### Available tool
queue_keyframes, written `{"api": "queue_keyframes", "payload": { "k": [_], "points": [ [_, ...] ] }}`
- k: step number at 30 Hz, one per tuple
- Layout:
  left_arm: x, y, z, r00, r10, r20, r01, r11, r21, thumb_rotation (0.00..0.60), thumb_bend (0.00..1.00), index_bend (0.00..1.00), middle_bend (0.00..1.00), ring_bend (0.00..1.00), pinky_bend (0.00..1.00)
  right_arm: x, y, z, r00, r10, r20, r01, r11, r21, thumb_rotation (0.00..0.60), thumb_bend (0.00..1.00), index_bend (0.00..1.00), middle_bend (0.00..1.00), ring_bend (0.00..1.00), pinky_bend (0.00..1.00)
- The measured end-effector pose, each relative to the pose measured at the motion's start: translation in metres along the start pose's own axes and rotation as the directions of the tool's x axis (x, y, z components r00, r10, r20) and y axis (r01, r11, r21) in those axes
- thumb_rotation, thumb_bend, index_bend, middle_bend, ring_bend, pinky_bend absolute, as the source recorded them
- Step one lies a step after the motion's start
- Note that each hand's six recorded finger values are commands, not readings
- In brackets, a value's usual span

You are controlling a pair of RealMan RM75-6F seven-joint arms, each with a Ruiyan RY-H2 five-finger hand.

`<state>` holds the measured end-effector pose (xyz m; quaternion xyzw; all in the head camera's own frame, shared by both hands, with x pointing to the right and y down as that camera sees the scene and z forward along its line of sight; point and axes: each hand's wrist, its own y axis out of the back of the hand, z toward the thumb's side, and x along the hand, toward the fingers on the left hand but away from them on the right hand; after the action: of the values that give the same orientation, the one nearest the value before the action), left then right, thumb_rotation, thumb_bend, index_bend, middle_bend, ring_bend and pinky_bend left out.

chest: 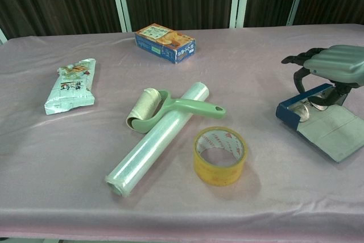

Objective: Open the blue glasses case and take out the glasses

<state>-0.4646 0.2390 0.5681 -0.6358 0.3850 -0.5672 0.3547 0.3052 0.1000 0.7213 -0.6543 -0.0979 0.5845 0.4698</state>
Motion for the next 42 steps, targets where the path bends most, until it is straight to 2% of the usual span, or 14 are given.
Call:
{"api": "queue_keyframes", "payload": {
  "k": [7, 13, 21, 25, 32, 42],
  "points": [
    [0.000, 0.000, 0.000, 1.000, -0.001, 0.001, 0.001, 1.000, 0.000, 0.600, 0.43, 0.00, 0.00, 0.04, 0.03, -0.002, 0.018, 0.004, 0.995, -0.094, 0.022, 0.094, 0.995, 0.019, 0.600, 0.58, 0.60, 0.04, 0.00, 0.00],
    [-0.001, 0.000, 0.000, 1.000, -0.001, 0.003, 0.001, 1.000, -0.001, 0.600, 0.43, 0.00, 0.00, 0.04, 0.03, 0.000, 0.032, 0.018, 0.982, -0.185, 0.030, 0.181, 0.977, 0.113, 0.600, 0.58, 0.60, 0.06, 0.00, 0.01],
    [-0.003, 0.001, 0.002, 1.000, -0.001, 0.015, 0.001, 1.000, -0.008, 0.600, 0.43, 0.00, 0.00, 0.04, 0.03, 0.008, 0.037, 0.049, 0.957, -0.290, -0.001, 0.277, 0.912, 0.304, 0.600, 0.58, 0.60, 0.06, 0.00, 0.04],
    [-0.004, 0.000, 0.003, 1.000, -0.003, 0.024, 0.003, 1.000, -0.008, 0.600, 0.43, 0.00, 0.00, 0.04, 0.03, 0.009, 0.032, 0.059, 0.957, -0.288, -0.013, 0.277, 0.903, 0.329, 0.600, 0.58, 0.60, 0.06, 0.00, 0.04],
    [-0.004, -0.001, 0.004, 0.999, -0.007, 0.033, 0.007, 1.000, -0.004, 0.600, 0.43, 0.00, 0.00, 0.04, 0.03, 0.006, 0.028, 0.060, 0.961, -0.276, -0.004, 0.260, 0.903, 0.343, 0.600, 0.58, 0.60, 0.06, 0.00, 0.04],
    [-0.004, -0.001, 0.005, 0.999, -0.008, 0.034, 0.008, 1.000, -0.001, 0.600, 0.43, 0.00, 0.00, 0.04, 0.03, -0.001, 0.037, 0.042, 0.953, -0.295, 0.069, 0.249, 0.892, 0.377, 0.600, 0.58, 0.60, 0.06, 0.00, 0.05]
  ]
}}
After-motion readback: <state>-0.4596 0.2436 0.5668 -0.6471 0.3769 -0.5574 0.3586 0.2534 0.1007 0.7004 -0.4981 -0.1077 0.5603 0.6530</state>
